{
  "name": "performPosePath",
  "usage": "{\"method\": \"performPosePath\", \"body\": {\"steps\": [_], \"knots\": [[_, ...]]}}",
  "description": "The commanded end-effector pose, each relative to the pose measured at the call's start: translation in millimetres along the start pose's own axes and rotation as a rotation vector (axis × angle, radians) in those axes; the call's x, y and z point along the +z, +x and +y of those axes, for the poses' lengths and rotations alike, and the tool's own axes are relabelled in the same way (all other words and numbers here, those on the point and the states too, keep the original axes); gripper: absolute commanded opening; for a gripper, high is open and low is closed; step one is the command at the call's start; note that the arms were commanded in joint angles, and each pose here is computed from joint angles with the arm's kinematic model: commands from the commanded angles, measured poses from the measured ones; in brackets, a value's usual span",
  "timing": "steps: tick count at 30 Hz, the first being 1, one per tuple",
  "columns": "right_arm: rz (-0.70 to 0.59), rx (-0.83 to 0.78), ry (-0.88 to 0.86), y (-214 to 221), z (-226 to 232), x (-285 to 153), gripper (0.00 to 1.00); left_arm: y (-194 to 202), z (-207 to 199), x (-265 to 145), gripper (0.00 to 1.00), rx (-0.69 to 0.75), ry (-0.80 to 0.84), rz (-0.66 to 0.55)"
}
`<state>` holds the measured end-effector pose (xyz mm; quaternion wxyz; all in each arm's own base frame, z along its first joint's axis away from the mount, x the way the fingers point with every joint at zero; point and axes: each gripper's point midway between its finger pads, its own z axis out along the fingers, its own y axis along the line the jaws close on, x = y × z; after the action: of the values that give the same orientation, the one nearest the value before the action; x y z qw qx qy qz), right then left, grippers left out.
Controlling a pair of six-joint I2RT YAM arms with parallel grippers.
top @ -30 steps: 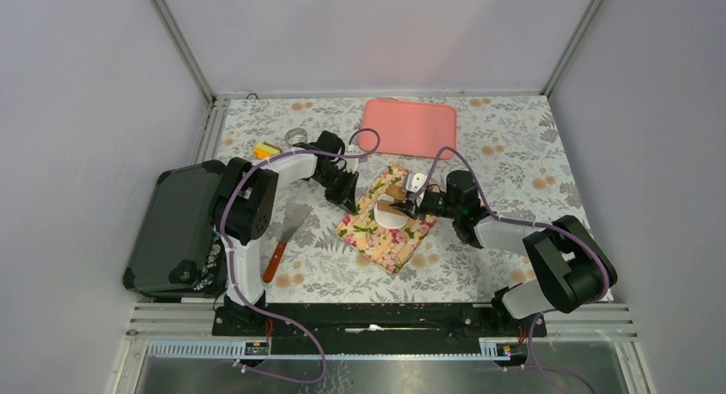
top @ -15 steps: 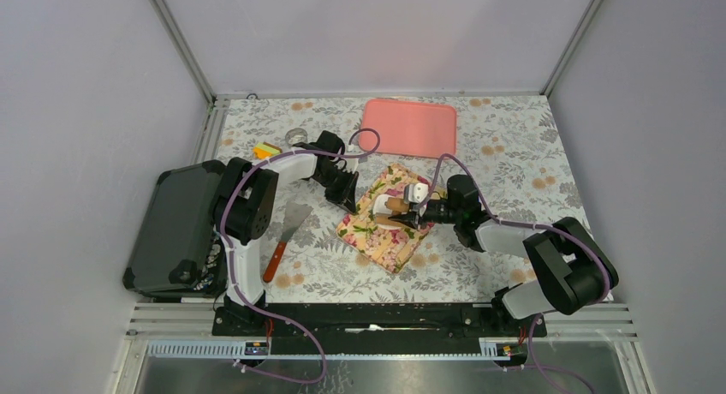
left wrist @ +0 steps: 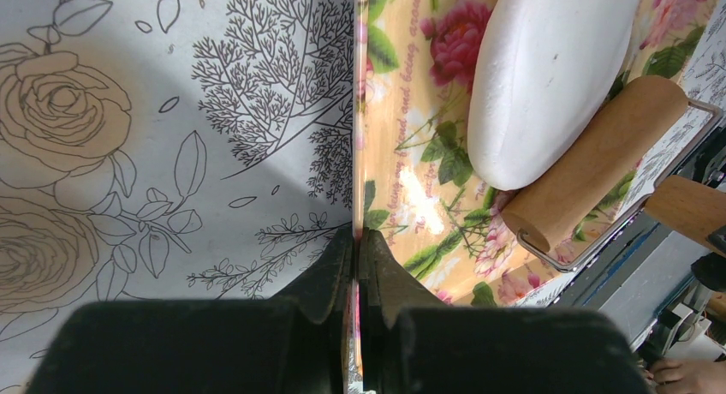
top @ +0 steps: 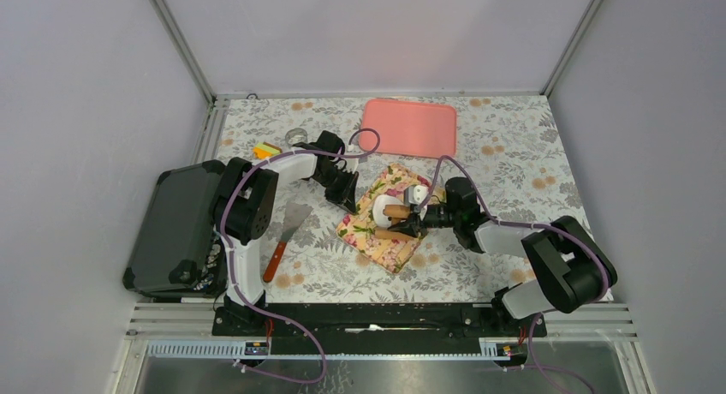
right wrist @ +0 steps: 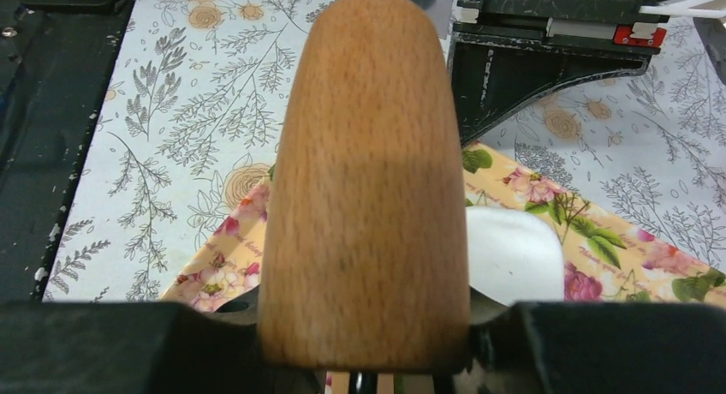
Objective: Roll out the dumpling wrappers from the dough
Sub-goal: Flatten out the dough on the work surface.
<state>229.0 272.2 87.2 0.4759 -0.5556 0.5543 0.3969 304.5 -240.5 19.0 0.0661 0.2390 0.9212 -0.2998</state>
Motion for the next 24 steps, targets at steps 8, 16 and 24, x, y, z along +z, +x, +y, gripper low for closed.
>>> {"method": "performPosePath", "body": {"steps": [8,16,24], "knots": [[-0.102,0.016,0.000,-73.4,-13.9,-2.7,0.00,29.3,25.1,11.2,0.00,-0.032,-0.076,0.105],[-0.108,0.022,0.109,-102.1,-72.4,12.7,0.00,30.4,25.7,11.9,0.00,-0.034,-0.076,0.113],[-0.122,0.049,0.282,-77.1,-97.4,11.7,0.00,30.1,25.2,11.9,0.00,-0.034,-0.073,0.114]]}}
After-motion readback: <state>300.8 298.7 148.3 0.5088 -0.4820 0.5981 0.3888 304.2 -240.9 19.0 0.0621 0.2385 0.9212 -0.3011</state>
